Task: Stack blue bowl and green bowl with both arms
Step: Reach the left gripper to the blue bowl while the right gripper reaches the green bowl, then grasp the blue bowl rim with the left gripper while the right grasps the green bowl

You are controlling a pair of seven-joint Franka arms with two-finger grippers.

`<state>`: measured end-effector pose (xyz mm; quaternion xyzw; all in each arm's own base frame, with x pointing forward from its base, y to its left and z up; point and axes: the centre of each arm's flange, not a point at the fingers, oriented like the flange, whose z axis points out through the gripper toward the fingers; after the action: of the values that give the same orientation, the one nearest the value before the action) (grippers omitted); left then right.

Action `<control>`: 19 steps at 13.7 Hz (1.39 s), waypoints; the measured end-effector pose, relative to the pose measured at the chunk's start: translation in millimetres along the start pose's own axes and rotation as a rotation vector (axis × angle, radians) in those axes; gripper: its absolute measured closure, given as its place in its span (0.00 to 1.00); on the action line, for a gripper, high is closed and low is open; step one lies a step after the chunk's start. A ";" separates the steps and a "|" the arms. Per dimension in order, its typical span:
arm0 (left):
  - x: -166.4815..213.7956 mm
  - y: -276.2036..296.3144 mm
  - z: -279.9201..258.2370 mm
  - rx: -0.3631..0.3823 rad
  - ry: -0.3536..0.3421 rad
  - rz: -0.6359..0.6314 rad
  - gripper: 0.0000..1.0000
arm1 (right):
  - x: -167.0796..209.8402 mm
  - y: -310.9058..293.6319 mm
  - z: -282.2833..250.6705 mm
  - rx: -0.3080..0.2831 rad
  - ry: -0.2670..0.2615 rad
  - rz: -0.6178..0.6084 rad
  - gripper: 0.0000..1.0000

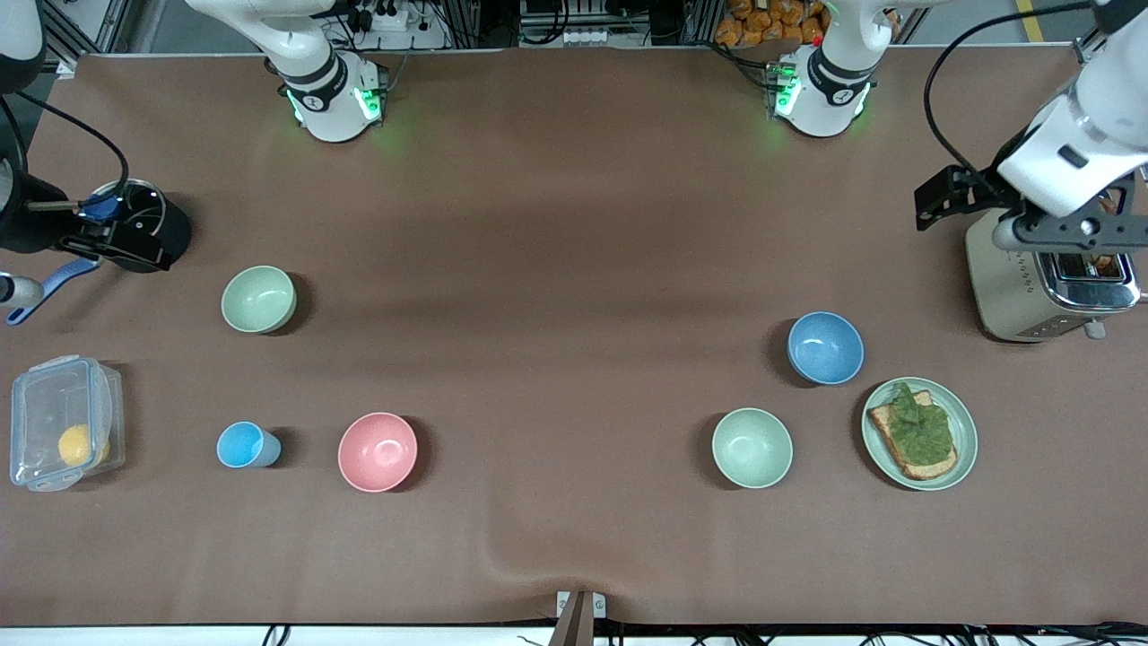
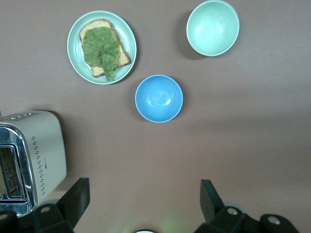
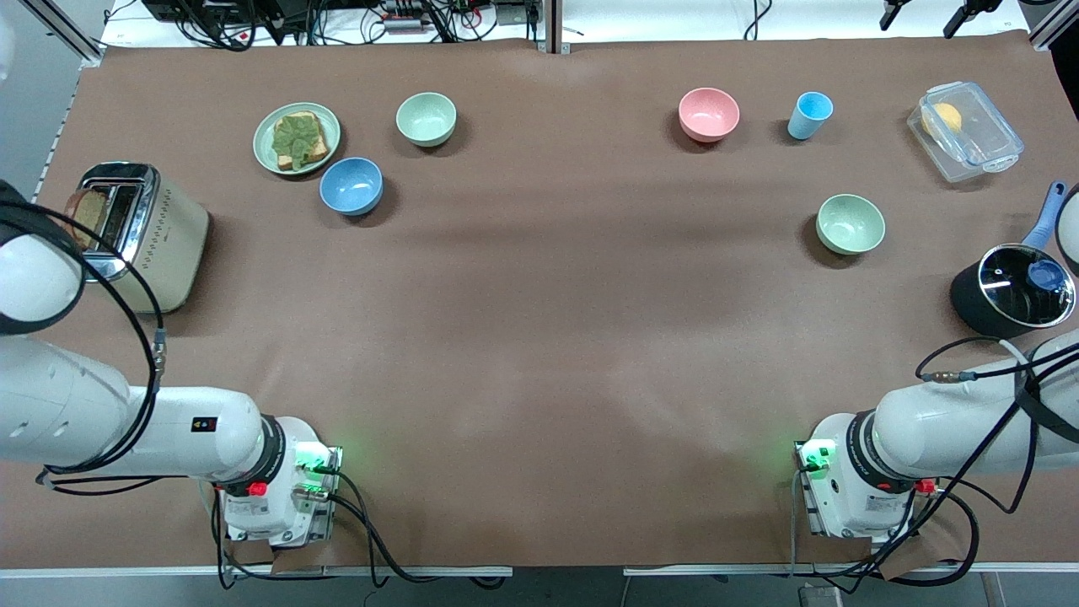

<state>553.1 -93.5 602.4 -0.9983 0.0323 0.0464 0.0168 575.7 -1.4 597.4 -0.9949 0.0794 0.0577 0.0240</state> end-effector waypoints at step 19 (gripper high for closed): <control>75.2 -58.7 321.0 -0.034 -0.148 -0.080 0.00 | 20.9 66.3 135.2 -0.054 -0.210 -0.052 0.00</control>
<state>602.4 -28.0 277.7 -0.9927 -0.0100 0.1200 0.0039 570.5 -62.4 458.2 -0.9853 0.0491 0.1634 0.0067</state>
